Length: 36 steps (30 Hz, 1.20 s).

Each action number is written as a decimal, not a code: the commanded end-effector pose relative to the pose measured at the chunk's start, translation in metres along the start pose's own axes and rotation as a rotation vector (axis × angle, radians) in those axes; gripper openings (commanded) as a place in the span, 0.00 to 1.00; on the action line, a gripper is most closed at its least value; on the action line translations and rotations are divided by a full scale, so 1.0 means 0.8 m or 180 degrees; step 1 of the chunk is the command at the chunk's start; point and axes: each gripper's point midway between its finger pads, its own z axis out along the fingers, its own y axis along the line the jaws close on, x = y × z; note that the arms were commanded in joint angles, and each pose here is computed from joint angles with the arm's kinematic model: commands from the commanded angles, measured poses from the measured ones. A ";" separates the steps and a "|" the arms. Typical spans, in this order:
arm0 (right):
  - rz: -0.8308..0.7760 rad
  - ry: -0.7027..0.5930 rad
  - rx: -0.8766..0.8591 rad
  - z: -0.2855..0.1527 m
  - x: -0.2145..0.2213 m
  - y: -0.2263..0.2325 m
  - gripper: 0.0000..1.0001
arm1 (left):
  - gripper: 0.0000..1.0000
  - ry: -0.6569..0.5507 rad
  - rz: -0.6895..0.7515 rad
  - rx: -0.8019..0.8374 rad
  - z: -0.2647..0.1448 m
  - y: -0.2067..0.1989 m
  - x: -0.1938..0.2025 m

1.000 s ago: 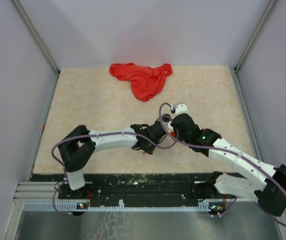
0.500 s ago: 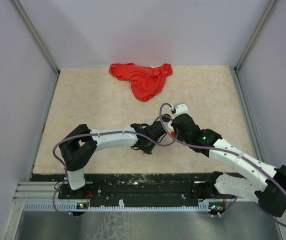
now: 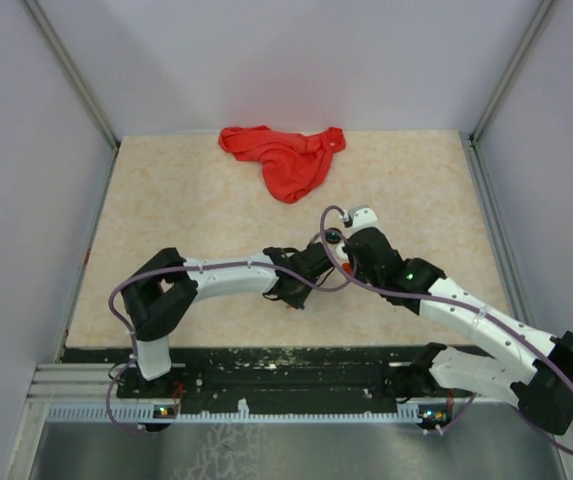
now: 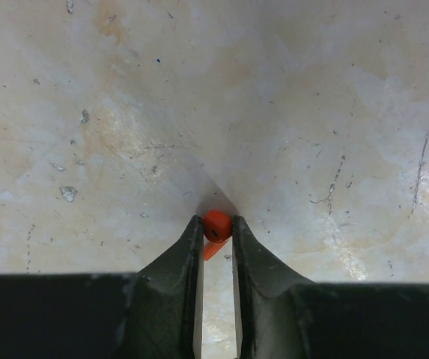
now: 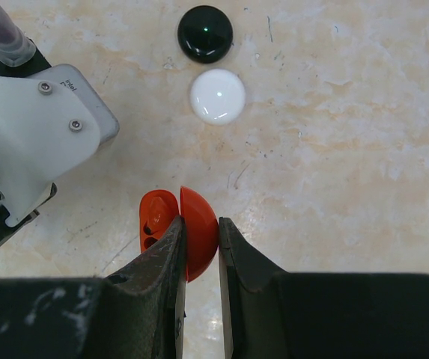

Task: Insert the wireless bluetooth earbuds into the charging case
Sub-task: Pick up the earbud from the center of the board.

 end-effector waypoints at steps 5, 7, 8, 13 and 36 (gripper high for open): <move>0.0148 -0.0375 -0.0192 -0.008 -0.040 0.013 0.09 | 0.12 -0.0041 -0.0149 -0.0126 -0.002 0.028 0.007; 0.0161 -0.0386 -0.0243 -0.007 -0.042 0.018 0.09 | 0.11 -0.0268 -0.0254 -0.0055 -0.013 0.035 -0.010; 0.0165 -0.0392 -0.0261 -0.006 -0.043 0.019 0.08 | 0.10 -0.0416 -0.0302 -0.0011 -0.023 0.039 -0.020; 0.0175 -0.0408 -0.0375 -0.002 -0.050 0.030 0.09 | 0.09 -0.0975 -0.0502 0.0159 -0.051 0.066 -0.049; 0.0088 -0.0814 -0.1506 -0.031 -0.096 0.106 0.08 | 0.02 -0.4144 0.0705 0.2383 -0.317 0.001 -0.118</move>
